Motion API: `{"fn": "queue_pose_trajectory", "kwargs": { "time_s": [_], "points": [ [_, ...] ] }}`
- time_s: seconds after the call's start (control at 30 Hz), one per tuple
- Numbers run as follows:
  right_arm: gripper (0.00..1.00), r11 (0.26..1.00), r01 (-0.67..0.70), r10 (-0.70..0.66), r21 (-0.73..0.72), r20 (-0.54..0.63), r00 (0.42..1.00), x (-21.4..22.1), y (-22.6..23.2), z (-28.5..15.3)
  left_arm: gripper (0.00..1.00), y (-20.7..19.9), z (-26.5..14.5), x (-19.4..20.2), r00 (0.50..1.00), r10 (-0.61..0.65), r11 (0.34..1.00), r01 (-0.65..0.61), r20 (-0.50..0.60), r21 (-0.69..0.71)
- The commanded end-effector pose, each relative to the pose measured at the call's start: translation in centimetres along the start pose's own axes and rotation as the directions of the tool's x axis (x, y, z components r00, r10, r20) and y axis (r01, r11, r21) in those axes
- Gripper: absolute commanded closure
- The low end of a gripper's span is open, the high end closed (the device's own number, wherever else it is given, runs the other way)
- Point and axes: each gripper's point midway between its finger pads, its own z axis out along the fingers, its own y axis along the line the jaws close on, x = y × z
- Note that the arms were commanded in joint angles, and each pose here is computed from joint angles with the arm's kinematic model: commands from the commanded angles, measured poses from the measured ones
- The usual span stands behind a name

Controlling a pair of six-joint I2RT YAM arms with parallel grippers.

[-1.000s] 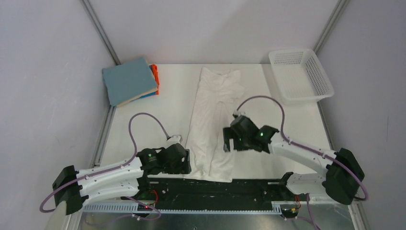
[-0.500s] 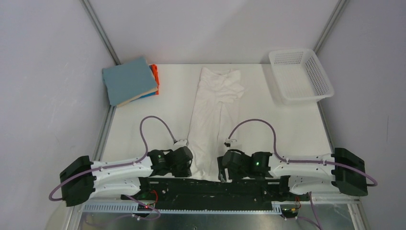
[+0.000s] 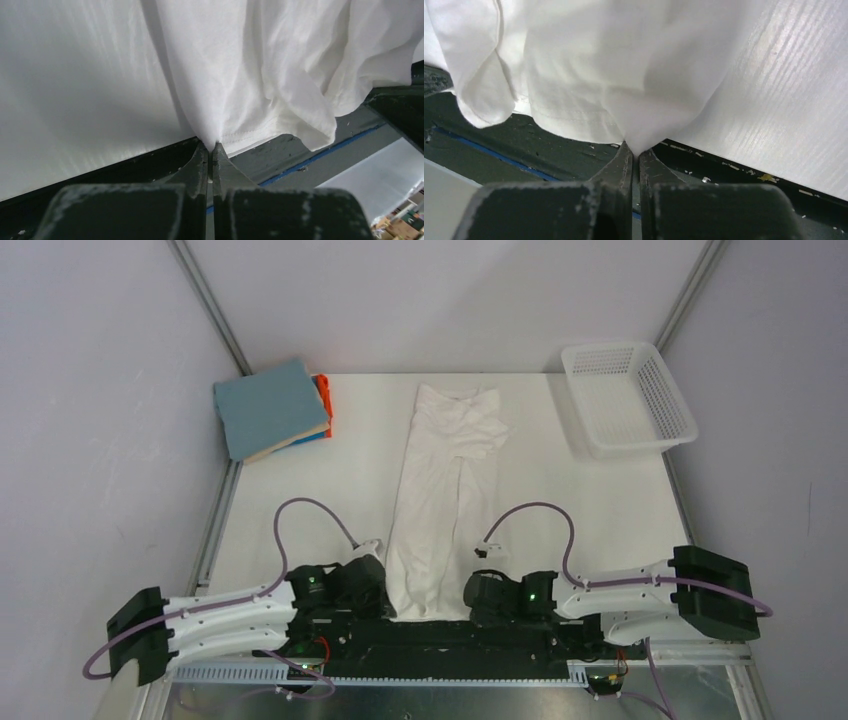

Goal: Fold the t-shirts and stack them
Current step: Grab the bottom of the folded rectangular tshirt with both arms, then fold the folded rectangular tshirt in 1/3 of the way

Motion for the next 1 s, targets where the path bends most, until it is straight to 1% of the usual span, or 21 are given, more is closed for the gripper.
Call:
{"fn": "queue_pose_trajectory", "kwargs": {
  "time_s": [0.0, 0.03, 0.1, 0.23, 0.3, 0.37, 0.47, 0.5, 0.53, 0.57, 0.6, 0.63, 0.67, 0.7, 0.73, 0.77, 0.8, 0.83, 0.87, 0.9, 0.97],
  "points": [
    [1.0, 0.999, -0.018, 0.017, 0.028, 0.037, 0.999, 0.7, -1.0, -0.7, 1.0, 1.4, -0.8, 2.5, 0.995, -0.042, 0.999, 0.043, -0.088, 0.017],
    [1.0, 1.0, -0.015, 0.014, 0.025, 0.04, 0.999, 0.7, -1.2, -1.4, 1.0, 1.6, -0.8, 2.8, 0.994, -0.044, 0.999, 0.046, -0.101, 0.021],
    [1.0, 1.0, 0.01, -0.01, -0.013, 0.028, 1.0, 1.5, -0.7, -2.6, 1.0, 0.9, -1.4, 2.9, 0.993, -0.046, 0.996, 0.054, -0.106, 0.072],
    [1.0, 0.995, 0.034, -0.034, -0.092, -0.007, 0.999, 2.5, 0.3, -3.9, 1.0, -1.4, -3.0, 2.5, 0.995, -0.024, 0.981, 0.042, -0.093, 0.19],
    [1.0, 0.994, 0.037, -0.038, -0.099, -0.003, 0.999, 2.3, 0.4, -4.0, 1.0, -2.5, -3.8, 1.6, 0.999, -0.009, 0.972, 0.021, -0.053, 0.235],
    [1.0, 0.993, 0.028, -0.025, -0.115, 0.021, 0.999, 1.3, 0.7, -4.0, 1.0, -3.6, -4.6, 0.0, 1.0, 0.011, 0.967, -0.015, 0.018, 0.253],
    [1.0, 0.987, -0.007, 0.02, -0.158, 0.08, 0.997, -1.5, 1.2, -4.5, 1.0, -4.6, -5.1, -2.5, 0.993, 0.039, 0.976, -0.062, 0.115, 0.207],
    [1.0, 0.984, 0.009, 0.009, -0.175, 0.104, 0.995, -2.3, 1.4, -4.8, 1.0, -5.0, -5.2, -3.7, 0.986, 0.061, 0.98, -0.088, 0.155, 0.176],
    [1.0, 0.984, -0.009, 0.032, -0.18, 0.124, 0.992, -3.3, 1.3, -4.7, 1.0, -5.7, -5.8, -4.9, 0.978, 0.075, 0.979, -0.109, 0.194, 0.172],
    [1.0, 0.982, 0.002, 0.024, -0.186, 0.136, 0.99, -3.9, 1.3, -4.8, 1.0, -5.5, -5.3, -5.7, 0.975, 0.088, 0.985, -0.115, 0.207, 0.125],
    [1.0, 0.981, -0.021, 0.05, -0.192, 0.149, 0.988, -4.9, 1.3, -4.8, 1.0, -6.0, -5.7, -7.2, 0.966, 0.093, 0.985, -0.125, 0.242, 0.117],
    [1.0, 0.978, -0.011, 0.045, -0.21, 0.158, 0.986, -5.4, 1.6, -4.8, 1.0, -5.8, -5.2, -7.9, 0.964, 0.103, 0.989, -0.126, 0.243, 0.081],
    [1.0, 0.978, -0.013, 0.051, -0.208, 0.18, 0.982, -6.6, 1.3, -4.6, 1.0, -5.9, -5.2, -9.5, 0.958, 0.1, 0.991, -0.12, 0.268, 0.059],
    [1.0, 0.973, -0.039, 0.086, -0.227, 0.201, 0.976, -8.0, 1.5, -4.6, 1.0, -5.9, -5.2, -11.0, 0.951, 0.075, 0.994, -0.096, 0.3, 0.053],
    [1.0, 0.973, -0.034, 0.085, -0.229, 0.218, 0.972, -8.8, 1.3, -4.6, 1.0, -6.3, -5.2, -11.9, 0.946, 0.092, 0.993, -0.111, 0.311, 0.044],
    [1.0, 0.967, -0.06, 0.121, -0.247, 0.24, 0.963, -10.4, 1.4, -4.7, 1.0, -6.9, -5.6, -13.7, 0.934, 0.069, 0.994, -0.096, 0.351, 0.061],
    [1.0, 0.968, -0.047, 0.111, -0.246, 0.254, 0.961, -11.2, 1.2, -4.6, 1.0, -6.9, -5.3, -14.3, 0.934, 0.085, 0.993, -0.109, 0.347, 0.049],
    [1.0, 0.962, -0.064, 0.139, -0.264, 0.274, 0.952, -12.7, 1.3, -4.8, 1.0, -7.5, -5.9, -16.0, 0.92, 0.086, 0.992, -0.117, 0.382, 0.056],
    [1.0, 0.965, -0.056, 0.13, -0.255, 0.283, 0.95, -13.3, 1.0, -4.6, 1.0, -7.3, -5.5, -16.6, 0.922, 0.089, 0.993, -0.113, 0.378, 0.04],
    [1.0, 0.961, -0.068, 0.151, -0.268, 0.303, 0.941, -14.8, 1.1, -4.9, 1.0, -7.4, -5.6, -18.1, 0.914, 0.088, 0.994, -0.107, 0.396, 0.026],
    [1.0, 0.963, -0.062, 0.149, -0.263, 0.325, 0.934, -16.6, 1.0, -4.9, 1.0, -7.8, -5.6, -20.2, 0.908, 0.093, 0.994, -0.111, 0.409, 0.019]
  ]
}}
